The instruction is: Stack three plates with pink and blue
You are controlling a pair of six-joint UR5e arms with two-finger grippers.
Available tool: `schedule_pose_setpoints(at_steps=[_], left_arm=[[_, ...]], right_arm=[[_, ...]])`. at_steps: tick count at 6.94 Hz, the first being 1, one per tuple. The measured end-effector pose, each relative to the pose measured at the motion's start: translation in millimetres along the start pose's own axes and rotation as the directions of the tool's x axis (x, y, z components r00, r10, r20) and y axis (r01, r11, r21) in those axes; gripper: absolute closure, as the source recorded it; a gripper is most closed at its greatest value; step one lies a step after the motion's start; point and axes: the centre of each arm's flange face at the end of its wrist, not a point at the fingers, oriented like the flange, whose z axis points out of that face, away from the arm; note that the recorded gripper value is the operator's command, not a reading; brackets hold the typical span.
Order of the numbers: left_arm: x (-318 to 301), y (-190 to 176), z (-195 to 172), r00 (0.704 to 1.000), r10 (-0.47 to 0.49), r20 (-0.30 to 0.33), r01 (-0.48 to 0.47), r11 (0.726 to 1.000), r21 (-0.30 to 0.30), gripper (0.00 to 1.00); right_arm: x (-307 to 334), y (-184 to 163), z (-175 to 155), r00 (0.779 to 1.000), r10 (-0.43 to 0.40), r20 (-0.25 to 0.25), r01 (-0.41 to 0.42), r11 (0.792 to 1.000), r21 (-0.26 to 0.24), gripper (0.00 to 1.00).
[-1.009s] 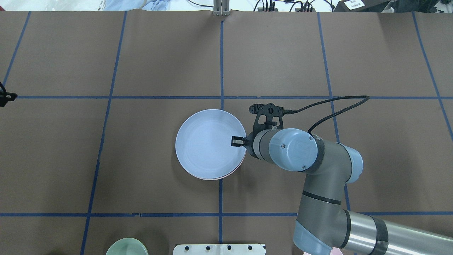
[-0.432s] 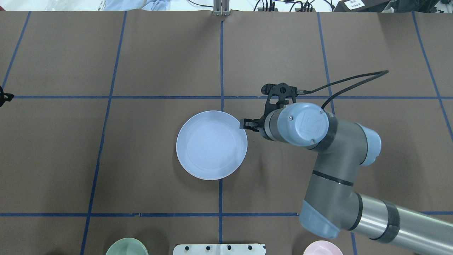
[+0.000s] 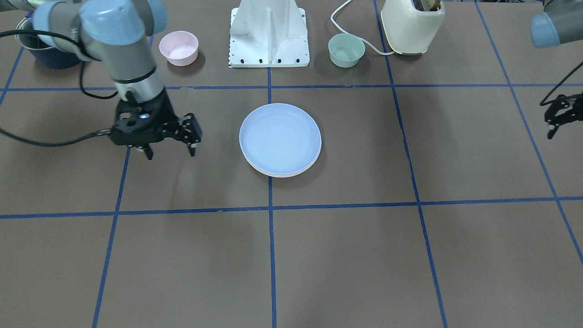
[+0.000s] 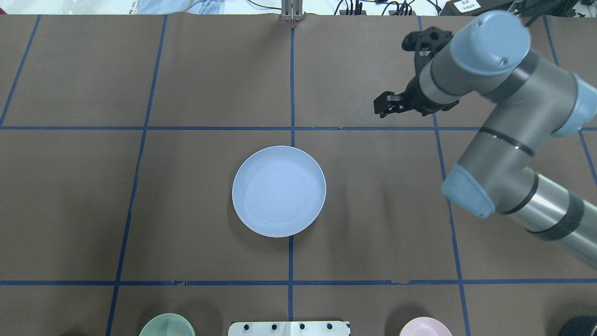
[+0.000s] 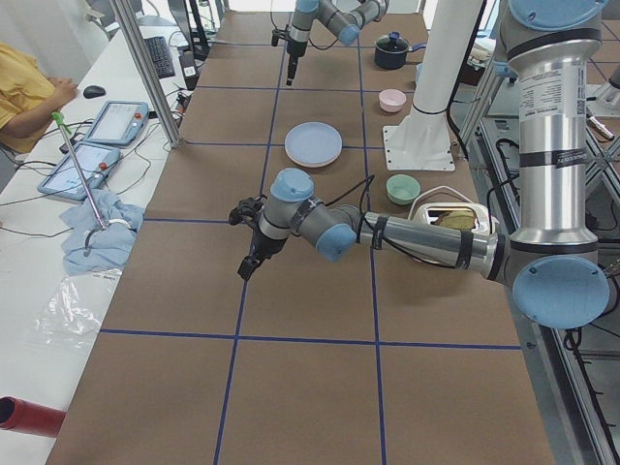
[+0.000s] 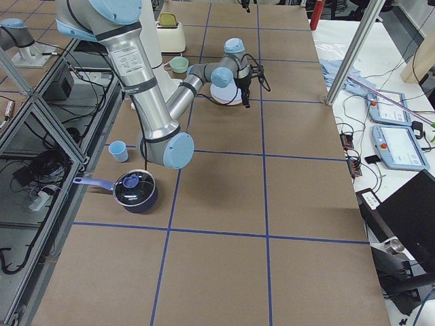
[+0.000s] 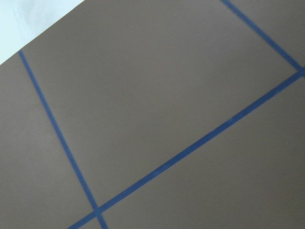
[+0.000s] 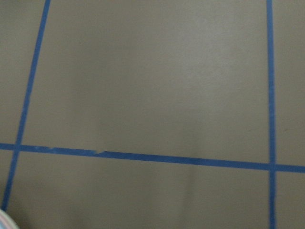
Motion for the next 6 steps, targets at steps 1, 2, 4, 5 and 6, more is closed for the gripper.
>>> schedule_pose_setpoints(at_steps=[1, 2, 4, 5, 6], left_arm=[[-37, 13, -4, 0.994, -0.108, 0.012, 0.108, 0.993, -0.049, 0.0], [-62, 23, -11, 0.98, -0.197, 0.023, 0.198, 0.975, -0.098, 0.0], [-90, 46, -27, 0.97, -0.239, 0.037, 0.242, 0.957, -0.161, 0.0], [-93, 56, -32, 0.972, -0.234, 0.015, 0.233, 0.954, -0.189, 0.0], [-88, 67, -36, 0.968, -0.248, -0.029, 0.237, 0.949, -0.207, 0.0]], right_arm=[[69, -21, -15, 0.996, -0.083, -0.015, 0.082, 0.996, -0.033, 0.0], [144, -29, -25, 0.988, -0.149, -0.027, 0.147, 0.987, -0.064, 0.0], [302, -5, -34, 0.973, -0.226, -0.052, 0.217, 0.967, -0.136, 0.0], [369, 24, -31, 0.968, -0.241, -0.065, 0.226, 0.957, -0.181, 0.0], [424, 65, -24, 0.973, -0.217, -0.078, 0.193, 0.953, -0.234, 0.0]])
